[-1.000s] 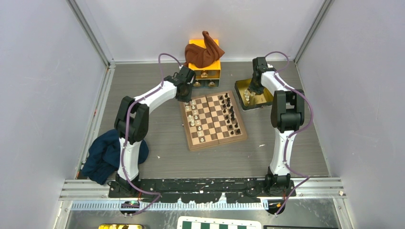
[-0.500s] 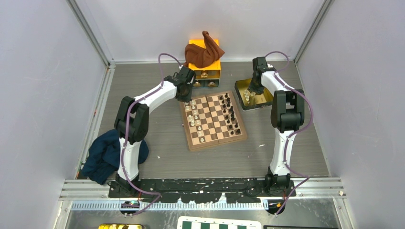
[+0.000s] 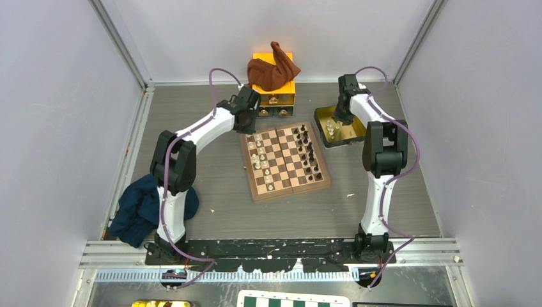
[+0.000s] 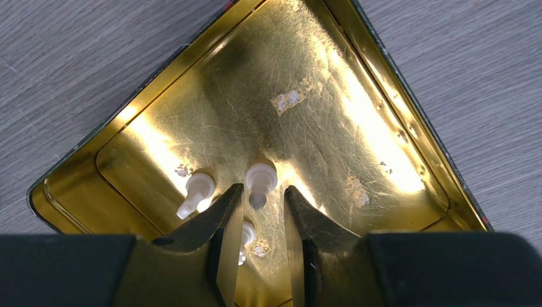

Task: Set up the chess pieces on the board
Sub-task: Pick up the chess piece from the chessboard, then place the chess piece on the chessboard.

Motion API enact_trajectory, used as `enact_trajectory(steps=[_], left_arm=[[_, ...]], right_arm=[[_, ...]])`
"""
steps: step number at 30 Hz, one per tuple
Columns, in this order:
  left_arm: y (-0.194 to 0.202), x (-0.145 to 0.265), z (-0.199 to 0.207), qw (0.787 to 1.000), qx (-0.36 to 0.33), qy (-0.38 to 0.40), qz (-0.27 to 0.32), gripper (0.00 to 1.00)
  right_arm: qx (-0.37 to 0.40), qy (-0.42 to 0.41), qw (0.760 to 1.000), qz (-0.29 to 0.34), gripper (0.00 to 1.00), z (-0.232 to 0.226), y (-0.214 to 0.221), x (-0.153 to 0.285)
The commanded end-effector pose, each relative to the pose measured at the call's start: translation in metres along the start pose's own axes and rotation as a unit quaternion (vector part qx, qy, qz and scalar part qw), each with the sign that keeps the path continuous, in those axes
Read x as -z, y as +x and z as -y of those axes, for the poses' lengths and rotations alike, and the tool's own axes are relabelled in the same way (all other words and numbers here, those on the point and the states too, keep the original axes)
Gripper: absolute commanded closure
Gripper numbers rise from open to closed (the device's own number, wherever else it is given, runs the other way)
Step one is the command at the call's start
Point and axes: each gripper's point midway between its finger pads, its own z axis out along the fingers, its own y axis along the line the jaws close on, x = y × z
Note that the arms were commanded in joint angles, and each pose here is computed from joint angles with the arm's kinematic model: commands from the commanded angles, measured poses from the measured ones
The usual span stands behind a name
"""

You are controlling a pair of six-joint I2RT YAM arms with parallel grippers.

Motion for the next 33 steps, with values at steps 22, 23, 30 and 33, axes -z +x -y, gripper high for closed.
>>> enact_trajectory(steps=[22, 23, 30, 33], left_arm=[[-0.013, 0.099, -0.008, 0.996, 0.045, 0.037, 0.065, 1.0], [-0.011, 0.101, -0.006, 0.996, 0.044, 0.04, 0.065, 1.0], [0.002, 0.114, 0.008, 0.996, 0.041, 0.055, 0.061, 1.0], [0.008, 0.114, 0.016, 0.996, 0.034, 0.06, 0.057, 1.0]], right_arm=[[-0.013, -0.012, 0.998, 0.058, 0.64, 0.006, -0.027, 0.057], [-0.013, -0.011, 0.998, 0.058, 0.64, 0.007, -0.026, 0.057], [-0.012, -0.011, 0.998, 0.057, 0.64, 0.01, -0.02, 0.059], [-0.013, -0.011, 0.998, 0.056, 0.64, 0.011, -0.017, 0.058]])
